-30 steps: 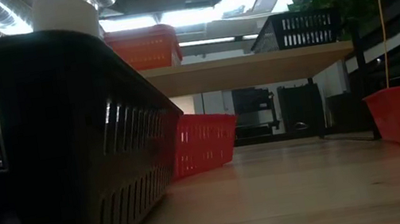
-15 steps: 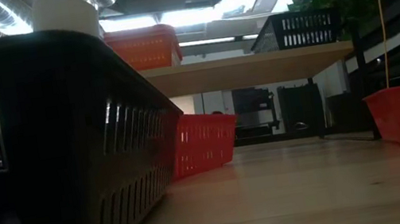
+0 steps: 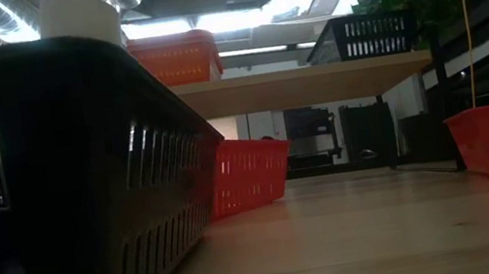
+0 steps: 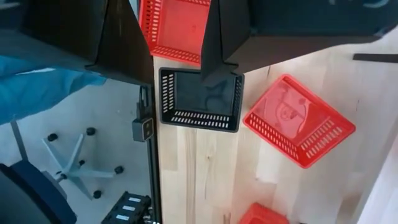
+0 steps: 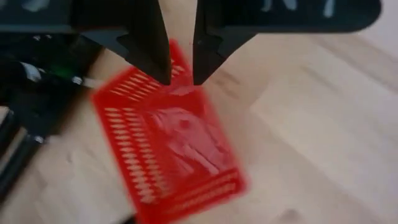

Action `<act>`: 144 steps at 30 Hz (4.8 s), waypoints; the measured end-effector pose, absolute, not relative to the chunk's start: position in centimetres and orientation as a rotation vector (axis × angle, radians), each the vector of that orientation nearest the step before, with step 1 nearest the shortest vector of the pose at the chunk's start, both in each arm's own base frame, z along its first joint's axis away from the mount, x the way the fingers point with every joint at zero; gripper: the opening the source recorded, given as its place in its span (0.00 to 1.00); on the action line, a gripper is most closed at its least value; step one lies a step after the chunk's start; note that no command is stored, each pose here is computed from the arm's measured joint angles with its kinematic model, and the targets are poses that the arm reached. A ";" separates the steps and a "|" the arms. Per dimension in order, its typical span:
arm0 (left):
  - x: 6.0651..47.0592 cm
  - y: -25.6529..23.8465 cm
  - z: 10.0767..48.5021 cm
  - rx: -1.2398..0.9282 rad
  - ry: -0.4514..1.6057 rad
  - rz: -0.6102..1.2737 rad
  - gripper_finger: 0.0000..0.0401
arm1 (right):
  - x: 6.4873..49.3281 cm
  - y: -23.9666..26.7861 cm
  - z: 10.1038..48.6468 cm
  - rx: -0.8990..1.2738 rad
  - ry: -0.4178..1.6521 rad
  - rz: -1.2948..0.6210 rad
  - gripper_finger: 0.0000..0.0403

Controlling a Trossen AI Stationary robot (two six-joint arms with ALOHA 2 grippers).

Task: Stack baskets on shelf by color
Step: Put the right red bin on the shelf

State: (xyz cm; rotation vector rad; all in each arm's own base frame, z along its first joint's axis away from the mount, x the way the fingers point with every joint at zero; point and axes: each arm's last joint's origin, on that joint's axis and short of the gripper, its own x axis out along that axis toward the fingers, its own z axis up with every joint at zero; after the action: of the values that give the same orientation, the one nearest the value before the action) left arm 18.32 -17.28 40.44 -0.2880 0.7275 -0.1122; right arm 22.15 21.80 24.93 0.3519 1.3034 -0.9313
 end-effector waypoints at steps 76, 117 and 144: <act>17.9 -17.7 40.6 -0.283 0.679 -0.073 0.31 | 20.8 27.9 28.6 0.116 1.301 0.151 0.16; 17.9 -17.7 40.6 -0.322 0.667 -0.040 0.31 | 21.4 26.4 23.2 0.231 1.455 0.092 0.16; 17.9 -17.7 40.6 -0.320 0.665 -0.039 0.31 | 22.0 25.1 23.0 0.184 1.494 0.044 0.16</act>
State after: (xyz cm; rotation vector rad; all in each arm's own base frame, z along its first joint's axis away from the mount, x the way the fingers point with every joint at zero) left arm 17.89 -17.69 40.57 -0.3199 0.6652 -0.0388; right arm 22.00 25.05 23.04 0.1842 1.4940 0.0440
